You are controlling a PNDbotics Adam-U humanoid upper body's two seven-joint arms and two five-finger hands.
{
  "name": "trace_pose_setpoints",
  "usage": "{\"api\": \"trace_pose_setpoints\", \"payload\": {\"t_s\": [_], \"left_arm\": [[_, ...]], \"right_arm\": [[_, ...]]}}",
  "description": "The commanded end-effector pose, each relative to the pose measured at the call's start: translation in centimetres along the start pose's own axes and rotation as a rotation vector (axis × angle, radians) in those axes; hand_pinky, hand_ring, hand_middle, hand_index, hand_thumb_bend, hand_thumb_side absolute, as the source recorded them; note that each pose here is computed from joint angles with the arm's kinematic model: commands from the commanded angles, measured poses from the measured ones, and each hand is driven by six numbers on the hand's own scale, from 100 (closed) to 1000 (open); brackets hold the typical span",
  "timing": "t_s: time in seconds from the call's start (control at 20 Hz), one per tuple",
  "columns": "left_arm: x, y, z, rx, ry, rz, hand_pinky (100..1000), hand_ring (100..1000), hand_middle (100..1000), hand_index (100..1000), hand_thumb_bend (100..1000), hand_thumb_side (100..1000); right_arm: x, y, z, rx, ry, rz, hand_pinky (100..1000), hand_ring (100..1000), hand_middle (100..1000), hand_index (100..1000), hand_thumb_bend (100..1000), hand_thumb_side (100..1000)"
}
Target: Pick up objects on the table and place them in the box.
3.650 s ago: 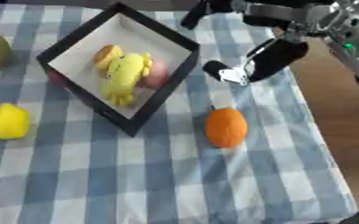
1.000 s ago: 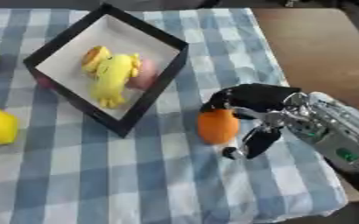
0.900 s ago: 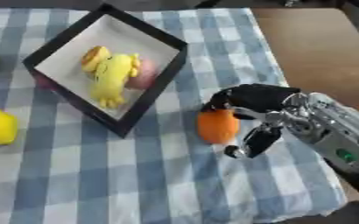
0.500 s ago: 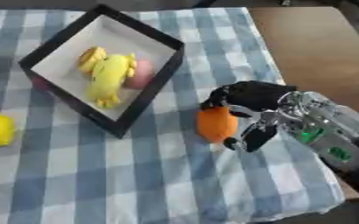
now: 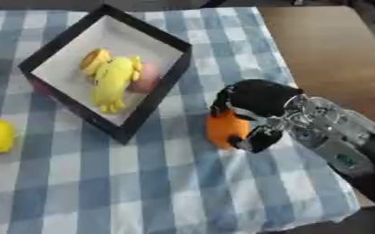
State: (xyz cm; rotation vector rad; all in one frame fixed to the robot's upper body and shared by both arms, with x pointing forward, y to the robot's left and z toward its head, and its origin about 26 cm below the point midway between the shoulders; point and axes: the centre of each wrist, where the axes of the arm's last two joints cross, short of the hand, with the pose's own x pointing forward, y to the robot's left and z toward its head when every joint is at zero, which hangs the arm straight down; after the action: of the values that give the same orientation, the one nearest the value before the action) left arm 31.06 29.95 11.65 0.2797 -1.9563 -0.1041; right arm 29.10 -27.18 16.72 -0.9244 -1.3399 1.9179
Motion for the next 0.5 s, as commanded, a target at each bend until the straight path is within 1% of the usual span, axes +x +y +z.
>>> {"api": "trace_pose_setpoints", "payload": {"t_s": [0.05,0.25,0.5], "left_arm": [[0.49,0.07,-0.29,-0.012,-0.020,-0.004,877,1000,1000,887,102,896],[0.57,0.03,-0.35,-0.013,-0.023,0.000,877,1000,1000,887,103,895],[0.60,0.04,-0.38,-0.013,-0.024,0.001,878,1000,998,887,104,895]], "right_arm": [[-0.74,0.25,-0.22,-0.032,0.021,0.049,790,703,567,689,343,100],[-0.96,0.68,-0.42,-0.073,0.020,0.067,782,683,540,662,346,100],[-1.06,0.95,-0.40,-0.113,0.014,0.048,759,644,495,609,360,100]]}}
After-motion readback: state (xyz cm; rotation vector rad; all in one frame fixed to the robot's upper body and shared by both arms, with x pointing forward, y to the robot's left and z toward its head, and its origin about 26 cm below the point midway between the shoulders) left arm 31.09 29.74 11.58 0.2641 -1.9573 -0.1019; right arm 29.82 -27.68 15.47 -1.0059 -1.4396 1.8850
